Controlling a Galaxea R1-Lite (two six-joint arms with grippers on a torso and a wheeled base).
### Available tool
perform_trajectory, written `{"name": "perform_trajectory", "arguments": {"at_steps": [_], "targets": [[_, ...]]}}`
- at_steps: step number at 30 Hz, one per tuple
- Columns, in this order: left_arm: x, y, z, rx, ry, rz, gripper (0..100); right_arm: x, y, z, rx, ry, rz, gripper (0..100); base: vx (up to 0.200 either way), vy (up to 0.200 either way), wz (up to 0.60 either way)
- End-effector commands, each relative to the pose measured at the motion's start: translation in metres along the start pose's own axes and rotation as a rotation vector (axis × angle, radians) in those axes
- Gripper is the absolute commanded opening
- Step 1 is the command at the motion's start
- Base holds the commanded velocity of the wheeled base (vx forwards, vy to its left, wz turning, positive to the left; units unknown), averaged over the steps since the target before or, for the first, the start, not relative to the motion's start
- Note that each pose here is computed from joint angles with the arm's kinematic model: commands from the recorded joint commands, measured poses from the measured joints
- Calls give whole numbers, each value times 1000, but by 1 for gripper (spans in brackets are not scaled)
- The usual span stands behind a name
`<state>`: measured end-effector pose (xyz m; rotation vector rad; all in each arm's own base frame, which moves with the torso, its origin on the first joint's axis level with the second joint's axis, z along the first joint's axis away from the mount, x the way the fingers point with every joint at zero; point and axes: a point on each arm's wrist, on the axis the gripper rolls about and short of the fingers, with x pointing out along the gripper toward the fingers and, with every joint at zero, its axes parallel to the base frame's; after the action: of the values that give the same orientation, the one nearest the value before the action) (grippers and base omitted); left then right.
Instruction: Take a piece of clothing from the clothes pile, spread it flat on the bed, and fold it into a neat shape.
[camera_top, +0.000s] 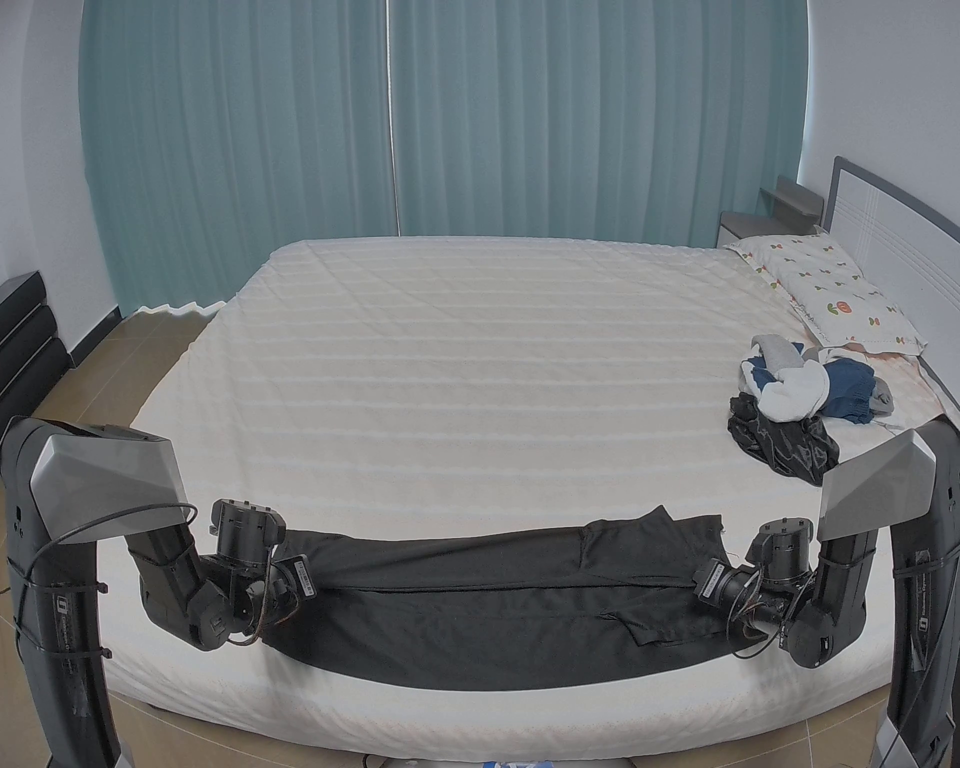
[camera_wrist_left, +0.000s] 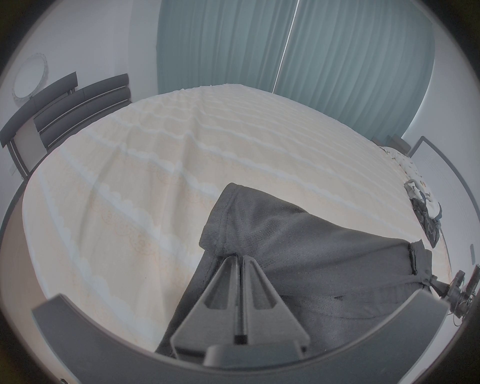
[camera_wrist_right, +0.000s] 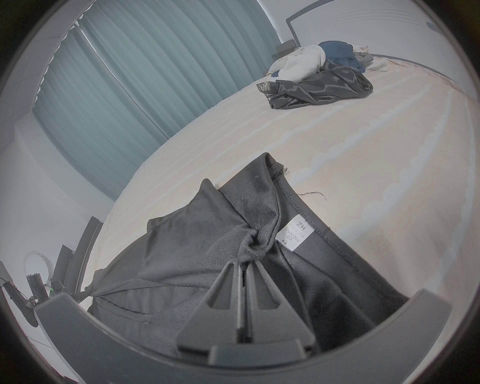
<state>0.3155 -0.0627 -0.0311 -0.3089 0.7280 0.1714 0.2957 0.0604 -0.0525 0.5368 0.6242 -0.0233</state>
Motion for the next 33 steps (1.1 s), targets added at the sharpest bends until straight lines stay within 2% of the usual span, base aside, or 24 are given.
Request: {"name": "perform_trajectory", "arguments": {"at_steps": [1, 11, 17, 28, 29, 33], "targets": [[0, -1, 3, -9, -12, -1, 0, -7, 1, 4, 0, -8, 3, 0, 0, 0, 0], [1, -1, 3, -9, -11, -2, 0, -10, 0, 7, -13, -2, -5, 0, 0, 0, 0], [2, -1, 3, -9, -11, -2, 0, -12, -4, 0, -57, 50, -38, 0, 0, 0, 0], [1, -1, 1, -2, -4, 0, 0, -13, -6, -5, -84, 71, -45, 0, 0, 0, 0], [1, 0, 0, 1, 0, 2, 100, -12, -5, -5, -85, 71, -44, 0, 0, 0, 0], [0, 1, 0, 1, 1, 0, 100, -9, -8, -9, -89, 86, -53, 0, 0, 0, 0]]}}
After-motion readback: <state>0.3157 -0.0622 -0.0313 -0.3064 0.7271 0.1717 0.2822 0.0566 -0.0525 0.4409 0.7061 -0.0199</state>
